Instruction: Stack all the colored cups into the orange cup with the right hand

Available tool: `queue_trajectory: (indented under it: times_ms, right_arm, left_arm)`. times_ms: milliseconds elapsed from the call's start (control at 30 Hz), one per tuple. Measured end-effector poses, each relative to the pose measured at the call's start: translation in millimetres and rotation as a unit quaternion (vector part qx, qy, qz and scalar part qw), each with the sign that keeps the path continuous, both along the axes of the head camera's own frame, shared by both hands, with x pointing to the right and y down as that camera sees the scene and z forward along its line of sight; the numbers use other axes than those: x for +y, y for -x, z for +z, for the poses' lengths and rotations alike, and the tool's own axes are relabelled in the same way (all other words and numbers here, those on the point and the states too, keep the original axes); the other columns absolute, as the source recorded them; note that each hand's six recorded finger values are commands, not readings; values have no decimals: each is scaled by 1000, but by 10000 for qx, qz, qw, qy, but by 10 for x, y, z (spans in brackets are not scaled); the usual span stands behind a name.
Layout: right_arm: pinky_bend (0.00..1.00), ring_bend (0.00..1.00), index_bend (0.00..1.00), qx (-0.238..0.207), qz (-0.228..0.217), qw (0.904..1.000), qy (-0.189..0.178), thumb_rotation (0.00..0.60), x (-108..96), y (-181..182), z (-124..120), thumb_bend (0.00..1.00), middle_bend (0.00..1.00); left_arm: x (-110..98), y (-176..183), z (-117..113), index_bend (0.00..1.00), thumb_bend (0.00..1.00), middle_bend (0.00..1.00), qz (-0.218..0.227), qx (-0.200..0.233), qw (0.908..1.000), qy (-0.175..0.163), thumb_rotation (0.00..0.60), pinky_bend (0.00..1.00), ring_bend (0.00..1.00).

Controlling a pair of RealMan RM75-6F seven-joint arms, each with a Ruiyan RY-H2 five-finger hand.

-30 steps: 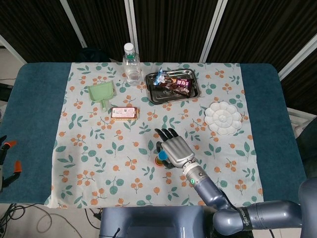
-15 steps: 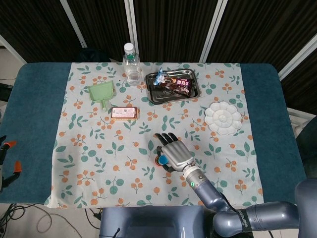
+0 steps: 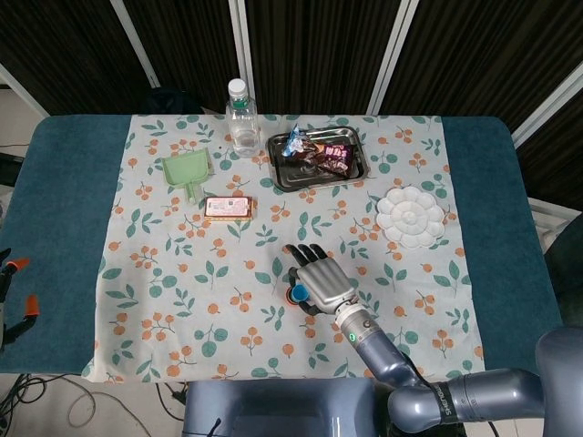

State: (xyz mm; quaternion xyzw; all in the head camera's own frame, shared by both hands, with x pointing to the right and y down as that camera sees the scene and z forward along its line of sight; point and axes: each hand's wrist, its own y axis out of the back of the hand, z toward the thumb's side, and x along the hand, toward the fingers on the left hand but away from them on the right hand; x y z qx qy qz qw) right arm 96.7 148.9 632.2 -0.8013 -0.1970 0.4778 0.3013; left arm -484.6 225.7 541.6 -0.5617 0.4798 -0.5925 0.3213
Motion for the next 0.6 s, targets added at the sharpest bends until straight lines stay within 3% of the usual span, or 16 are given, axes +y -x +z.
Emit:
queue_trajectory:
  times_ms: [100, 267, 433, 600]
  right_arm:
    - [91, 0, 450, -1, -13, 10000, 10, 600, 10, 8, 9, 395, 0]
    - [92, 0, 181, 30, -30, 10000, 39, 600, 22, 11, 33, 395, 0]
    - [91, 0, 97, 91, -73, 9999, 40, 600, 25, 5, 39, 395, 0]
    - [91, 0, 95, 164, 30, 9999, -23, 600, -38, -47, 45, 395, 0]
  left_arm:
    - [2, 1, 0, 226, 462, 61, -3, -3, 10000, 2, 600, 51, 0]
    - [-4, 4, -6, 226, 462, 61, -11, 0, 10000, -15, 600, 51, 0]
    - [-3, 3, -3, 226, 462, 61, -6, 10, 10000, -8, 600, 51, 0]
    - [-5, 6, -8, 226, 462, 61, -10, 14, 10000, -23, 600, 51, 0]
